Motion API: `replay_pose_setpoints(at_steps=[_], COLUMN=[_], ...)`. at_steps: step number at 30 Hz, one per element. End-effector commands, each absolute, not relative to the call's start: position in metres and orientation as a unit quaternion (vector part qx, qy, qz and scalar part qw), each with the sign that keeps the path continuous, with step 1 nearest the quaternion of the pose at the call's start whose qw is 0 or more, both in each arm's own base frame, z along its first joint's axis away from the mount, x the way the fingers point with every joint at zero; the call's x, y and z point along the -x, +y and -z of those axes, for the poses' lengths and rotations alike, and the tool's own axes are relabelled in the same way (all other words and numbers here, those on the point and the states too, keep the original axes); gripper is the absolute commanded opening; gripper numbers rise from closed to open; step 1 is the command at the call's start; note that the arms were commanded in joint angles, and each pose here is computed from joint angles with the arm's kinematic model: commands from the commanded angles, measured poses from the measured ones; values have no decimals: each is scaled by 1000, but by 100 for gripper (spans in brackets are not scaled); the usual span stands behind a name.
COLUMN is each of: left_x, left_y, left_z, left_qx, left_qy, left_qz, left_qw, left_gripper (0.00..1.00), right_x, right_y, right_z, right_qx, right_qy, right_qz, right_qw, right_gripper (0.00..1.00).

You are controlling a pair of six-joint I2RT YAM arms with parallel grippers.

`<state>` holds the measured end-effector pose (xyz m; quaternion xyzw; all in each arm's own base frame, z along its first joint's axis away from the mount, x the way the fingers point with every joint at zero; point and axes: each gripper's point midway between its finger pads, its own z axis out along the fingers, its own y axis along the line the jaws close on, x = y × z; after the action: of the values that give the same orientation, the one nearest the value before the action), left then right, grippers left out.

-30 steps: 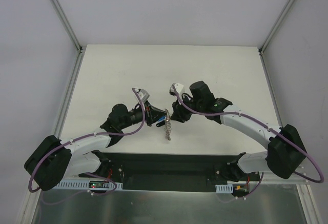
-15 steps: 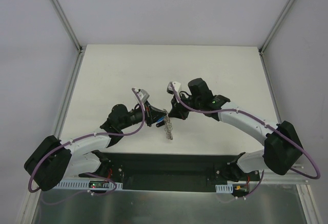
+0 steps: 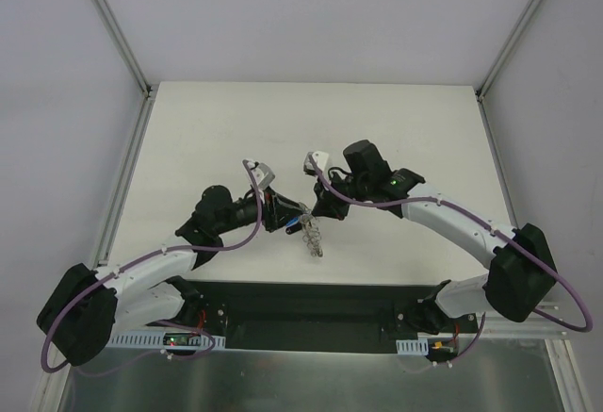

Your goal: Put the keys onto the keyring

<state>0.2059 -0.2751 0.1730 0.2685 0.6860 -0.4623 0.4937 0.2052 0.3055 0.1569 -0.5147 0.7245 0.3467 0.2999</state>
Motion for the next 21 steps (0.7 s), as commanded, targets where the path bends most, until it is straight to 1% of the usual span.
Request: replay_pose_setpoints(at_steps=[1,6,8,12,16,21], left_x=[-208,-197,-195,-185,-182,-188], left_y=[-278,-287,-290,-295,-298,-298], left_z=[-193,-199,-193,-193,-186,-187], left_qx=[-319,-356,-364,-390,-396,-389], left_qy=[671,661,664,649,653,659], left_qz=[461,486,489,511,519,511], left_qw=[485,448,434,407,384,391], left_gripper=[29,39,40,38,35,32], right_x=[-201,-199,-199,-197,-194,-191], right_y=[307,308,307,308,308,308], right_z=[-177,-179,-180,-182,-183,-182], right_qx=[547,550,551,552,554,557], right_qy=[700,697,696,694,692,691], right_qz=[-331,-328,-328,-330,-328,-327], right_qw=[317,321,323,324,325,324], right_gripper=[1,1,1,1,1,1])
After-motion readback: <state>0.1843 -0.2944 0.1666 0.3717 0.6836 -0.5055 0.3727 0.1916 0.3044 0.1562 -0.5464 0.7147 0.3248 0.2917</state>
